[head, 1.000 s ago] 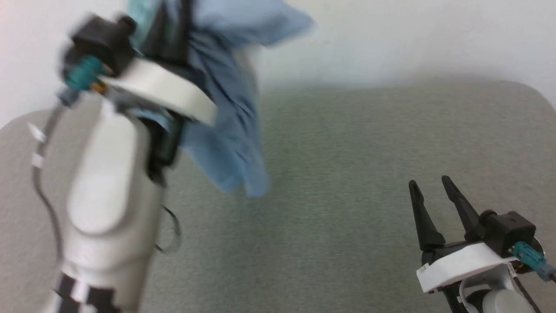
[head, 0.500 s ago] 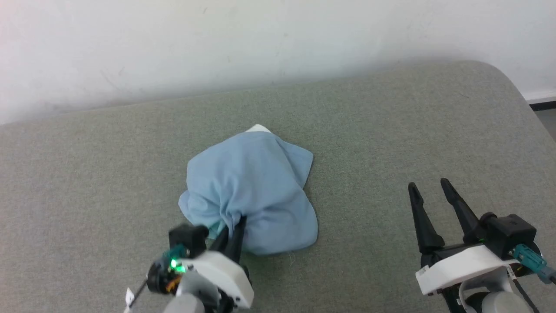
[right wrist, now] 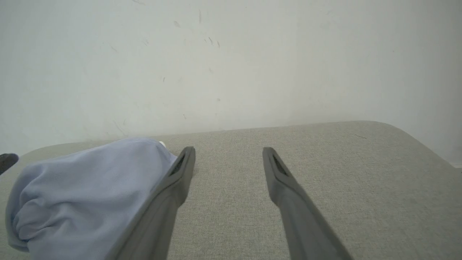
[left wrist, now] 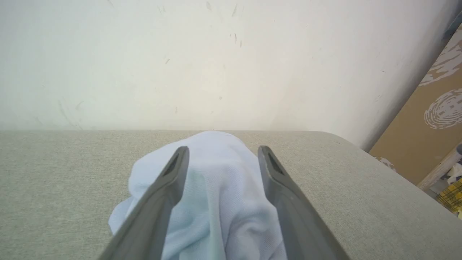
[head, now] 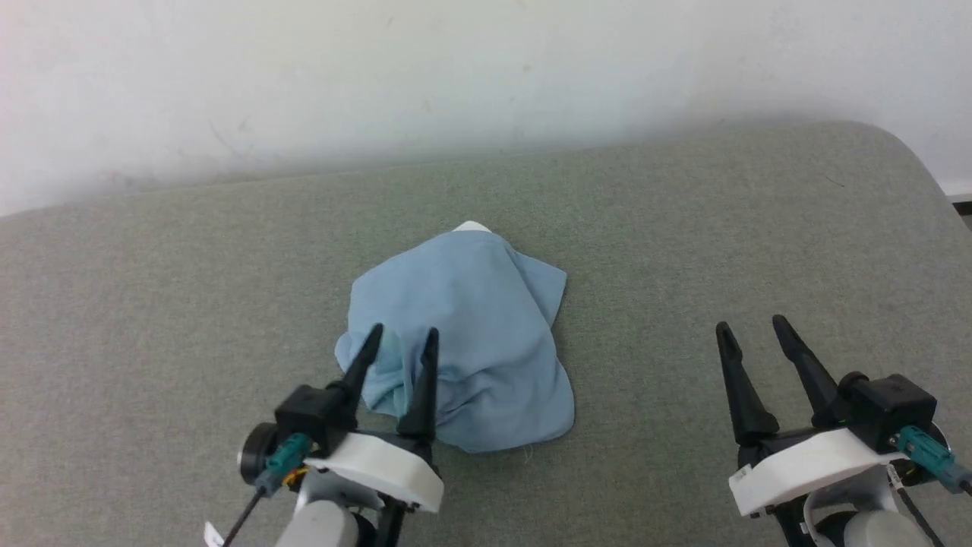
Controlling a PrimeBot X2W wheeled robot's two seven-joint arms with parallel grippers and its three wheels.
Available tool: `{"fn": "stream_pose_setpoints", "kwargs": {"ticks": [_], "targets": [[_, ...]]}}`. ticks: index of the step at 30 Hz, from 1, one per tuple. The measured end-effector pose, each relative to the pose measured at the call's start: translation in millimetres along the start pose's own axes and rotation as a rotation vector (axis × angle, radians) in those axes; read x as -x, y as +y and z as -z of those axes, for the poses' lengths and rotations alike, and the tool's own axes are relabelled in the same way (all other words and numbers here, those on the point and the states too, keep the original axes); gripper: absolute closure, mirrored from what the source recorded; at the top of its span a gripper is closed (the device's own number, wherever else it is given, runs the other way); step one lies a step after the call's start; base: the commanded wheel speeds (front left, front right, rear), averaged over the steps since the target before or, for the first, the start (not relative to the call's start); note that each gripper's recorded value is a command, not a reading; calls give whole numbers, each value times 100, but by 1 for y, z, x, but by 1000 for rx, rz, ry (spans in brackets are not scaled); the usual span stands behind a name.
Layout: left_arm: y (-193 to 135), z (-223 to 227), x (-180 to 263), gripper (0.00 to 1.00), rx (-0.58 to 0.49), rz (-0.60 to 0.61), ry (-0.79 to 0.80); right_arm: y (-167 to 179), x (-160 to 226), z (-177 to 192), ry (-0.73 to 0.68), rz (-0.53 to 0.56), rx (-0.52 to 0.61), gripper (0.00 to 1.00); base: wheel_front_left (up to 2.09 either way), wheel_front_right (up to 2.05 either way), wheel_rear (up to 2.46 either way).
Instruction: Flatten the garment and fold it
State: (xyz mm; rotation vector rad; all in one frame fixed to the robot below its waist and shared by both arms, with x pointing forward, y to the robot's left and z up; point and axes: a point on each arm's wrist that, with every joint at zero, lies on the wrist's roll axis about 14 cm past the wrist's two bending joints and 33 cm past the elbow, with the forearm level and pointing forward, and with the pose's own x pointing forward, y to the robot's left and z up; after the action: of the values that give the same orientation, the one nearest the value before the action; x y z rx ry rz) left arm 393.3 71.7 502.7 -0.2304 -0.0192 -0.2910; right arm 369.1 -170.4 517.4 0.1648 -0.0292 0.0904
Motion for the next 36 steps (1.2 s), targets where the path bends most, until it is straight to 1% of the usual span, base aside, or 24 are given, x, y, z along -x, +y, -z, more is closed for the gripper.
{"fn": "stream_pose_setpoints", "kwargs": {"ticks": [3, 7, 11, 15, 21, 26, 31, 36], "targets": [[16, -22, 1, 0, -25, -56, -66, 4, -1, 0, 8, -14, 6, 0, 0, 0, 0], [48, -41, 9, 0, -93, -147, -111, 9, 0, 4, 34, -30, 22, 0, 0, 0, 0], [83, -44, 27, 0, -145, -246, -105, 11, 3, 8, 60, -35, 29, 0, 0, 0, 0], [101, -48, 43, 0, -164, -296, -106, 12, 5, 17, 107, -37, 33, 0, 0, 0, 0], [115, -50, 59, 0, -169, -320, -73, 12, 4, 37, 201, -40, 34, 0, 0, 0, 0], [114, -48, 66, 0, -163, -307, -45, 21, 3, 70, 354, -71, 31, 0, 0, 0, 0], [115, -48, 73, 0, -162, -319, -41, 43, -11, 93, 463, -140, 28, 0, 0, 0, 0], [119, -45, 79, 0, -143, -348, -38, 78, -28, 111, 559, -247, 44, 0, 0, 0, 0]]}}
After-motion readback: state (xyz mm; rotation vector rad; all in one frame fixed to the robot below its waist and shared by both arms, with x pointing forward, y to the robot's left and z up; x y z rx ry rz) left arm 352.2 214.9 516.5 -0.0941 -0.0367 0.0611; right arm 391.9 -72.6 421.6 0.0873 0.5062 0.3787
